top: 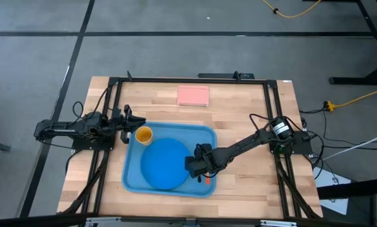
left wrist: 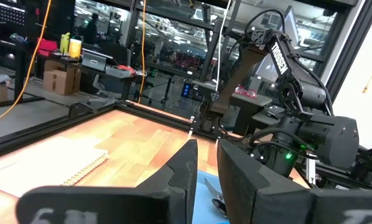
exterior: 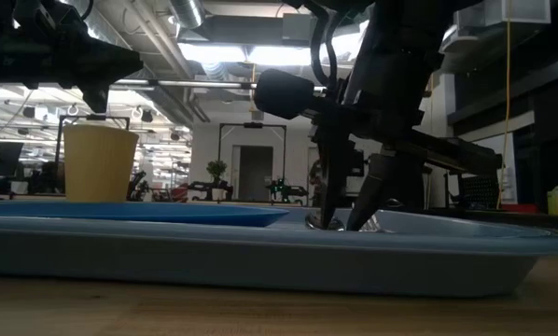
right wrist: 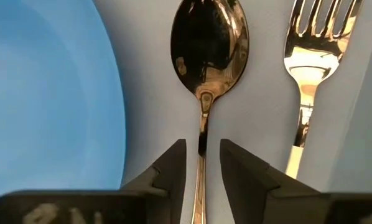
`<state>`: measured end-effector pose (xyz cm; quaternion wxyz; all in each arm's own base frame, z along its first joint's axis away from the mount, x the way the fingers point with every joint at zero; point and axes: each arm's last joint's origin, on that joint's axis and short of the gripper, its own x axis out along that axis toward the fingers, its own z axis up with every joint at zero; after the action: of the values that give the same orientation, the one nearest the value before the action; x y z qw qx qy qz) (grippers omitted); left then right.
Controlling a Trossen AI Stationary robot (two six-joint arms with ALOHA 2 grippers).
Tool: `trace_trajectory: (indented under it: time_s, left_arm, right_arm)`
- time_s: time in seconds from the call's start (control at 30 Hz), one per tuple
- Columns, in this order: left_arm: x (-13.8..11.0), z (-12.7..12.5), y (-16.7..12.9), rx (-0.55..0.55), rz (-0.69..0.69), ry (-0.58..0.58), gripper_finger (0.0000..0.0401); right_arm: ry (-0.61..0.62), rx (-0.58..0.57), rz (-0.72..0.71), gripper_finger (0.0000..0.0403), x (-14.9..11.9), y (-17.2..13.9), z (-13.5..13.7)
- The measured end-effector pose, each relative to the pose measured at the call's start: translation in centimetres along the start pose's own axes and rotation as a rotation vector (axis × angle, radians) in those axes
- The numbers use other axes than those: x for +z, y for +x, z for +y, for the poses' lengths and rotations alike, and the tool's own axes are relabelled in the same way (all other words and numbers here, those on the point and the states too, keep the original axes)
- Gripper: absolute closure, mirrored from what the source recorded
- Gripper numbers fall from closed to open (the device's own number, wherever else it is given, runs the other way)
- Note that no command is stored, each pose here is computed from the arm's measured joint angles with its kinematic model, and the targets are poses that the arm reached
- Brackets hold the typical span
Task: Pick and place plate/cup/fork/spoon on tray
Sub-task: Return to Home Position
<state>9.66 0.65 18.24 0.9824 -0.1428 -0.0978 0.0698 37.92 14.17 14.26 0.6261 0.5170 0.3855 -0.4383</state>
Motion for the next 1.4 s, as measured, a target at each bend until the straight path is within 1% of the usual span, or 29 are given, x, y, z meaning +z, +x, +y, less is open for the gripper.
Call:
trace_trajectory:
  time_s: [0.07, 0.17, 0.33, 0.43, 0.57, 0.7, 0.83, 0.9, 1.07, 1.17, 1.3, 1.4]
  left_arm:
    - [0.0, 0.0, 0.0, 0.0, 0.0, 0.0, 0.0346]
    - [0.0, 0.0, 0.0, 0.0, 0.0, 0.0, 0.0346]
    - [0.0, 0.0, 0.0, 0.0, 0.0, 0.0, 0.0346]
    - [0.0, 0.0, 0.0, 0.0, 0.0, 0.0, 0.0346]
    - [0.0, 0.0, 0.0, 0.0, 0.0, 0.0, 0.0346]
    - [0.0, 0.0, 0.0, 0.0, 0.001, 0.0, 0.0346]
    - [0.0, 0.0, 0.0, 0.0, 0.0, 0.0, 0.0346]
    - [0.0, 0.0, 0.0, 0.0, 0.0, 0.0, 0.0346]
    - [0.0, 0.0, 0.0, 0.0, 0.0, 0.0, 0.0346]
    - [0.0, 0.0, 0.0, 0.0, 0.001, 0.0, 0.0346]
    - [0.0, 0.0, 0.0, 0.0, 0.0, 0.0, 0.0346]
    - [0.0, 0.0, 0.0, 0.0, 0.0, 0.0, 0.0346]
  right_arm:
    - [0.0, 0.0, 0.0, 0.0301, 0.0, -0.1, 0.0]
    - [-0.01, 0.018, 0.004, 0.0301, 0.2, -1.3, 0.4]
    - [-0.103, 0.033, -0.022, 0.0301, 0.7, -3.6, 1.1]
    - [-0.13, 0.041, -0.025, 0.0301, 0.9, -4.4, 1.5]
    - [-0.198, 0.053, 0.019, 0.0301, 0.7, -4.9, 1.9]
    - [-0.305, 0.056, 0.033, 0.0301, 0.7, -5.0, 2.0]
    - [-0.522, 0.066, 0.02, 0.0301, 0.8, -5.2, 2.0]
    - [-0.589, 0.068, 0.017, 0.0301, 0.9, -5.5, 2.0]
    - [-0.614, 0.08, 0.014, 0.0301, 1.1, -6.4, 1.9]
    - [-0.633, 0.043, -0.031, 0.0301, 1.1, -7.2, 1.3]
    - [-0.667, -0.034, -0.105, 0.0301, 1.4, -8.2, 0.3]
    - [-0.674, -0.054, -0.108, 0.0301, 1.9, -9.3, -0.2]
